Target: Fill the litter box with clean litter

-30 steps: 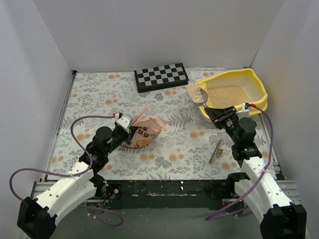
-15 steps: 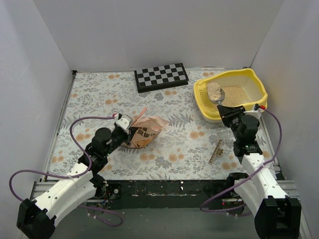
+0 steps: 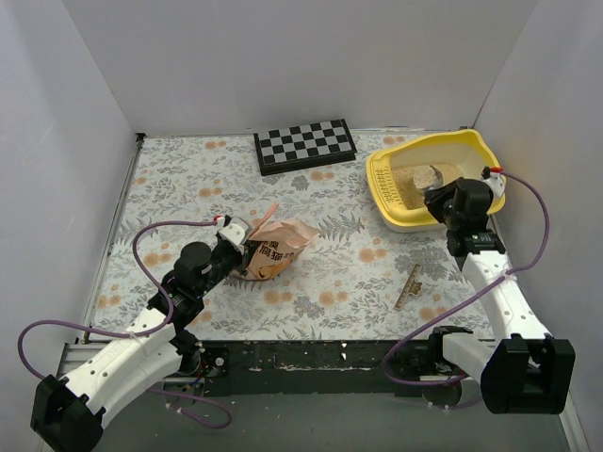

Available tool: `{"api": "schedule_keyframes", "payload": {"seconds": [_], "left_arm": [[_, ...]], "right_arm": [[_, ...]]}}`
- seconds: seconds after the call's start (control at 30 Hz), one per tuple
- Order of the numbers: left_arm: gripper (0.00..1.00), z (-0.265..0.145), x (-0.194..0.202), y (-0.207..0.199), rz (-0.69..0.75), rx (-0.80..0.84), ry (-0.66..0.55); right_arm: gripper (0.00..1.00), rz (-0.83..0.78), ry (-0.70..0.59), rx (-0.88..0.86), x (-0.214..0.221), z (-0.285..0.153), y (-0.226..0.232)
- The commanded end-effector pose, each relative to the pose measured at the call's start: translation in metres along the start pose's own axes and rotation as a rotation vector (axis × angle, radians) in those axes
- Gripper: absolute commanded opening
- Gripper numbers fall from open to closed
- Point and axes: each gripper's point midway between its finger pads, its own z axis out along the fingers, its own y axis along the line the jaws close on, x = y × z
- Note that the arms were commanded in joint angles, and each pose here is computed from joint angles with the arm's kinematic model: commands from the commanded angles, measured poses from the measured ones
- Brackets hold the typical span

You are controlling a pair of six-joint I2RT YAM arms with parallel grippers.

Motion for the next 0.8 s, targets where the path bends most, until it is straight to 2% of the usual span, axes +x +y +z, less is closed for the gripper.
{"api": "schedule_keyframes", "payload": {"seconds": [0.0, 0.33, 0.5, 0.77], "left_arm": [[0.00, 0.000, -0.030, -0.011, 0.002, 0.047, -0.098], [0.00, 0.000, -0.028, -0.011, 0.001, 0.045, -0.091], [0.00, 0.000, -0.029, -0.011, 0.004, 0.048, -0.092], [0.00, 0.001, -0.027, -0.013, 0.001, 0.054, -0.085]], "right_arm": [[0.01, -0.149, -0.083, 0.103, -0.043, -0.003, 0.003], [0.01, -0.454, 0.007, 0.270, -0.069, 0.013, -0.002], [0.01, -0.616, 0.036, 0.253, -0.083, 0.017, 0.010], [0.01, -0.856, 0.202, 0.257, -0.086, 0.028, 0.014]]}}
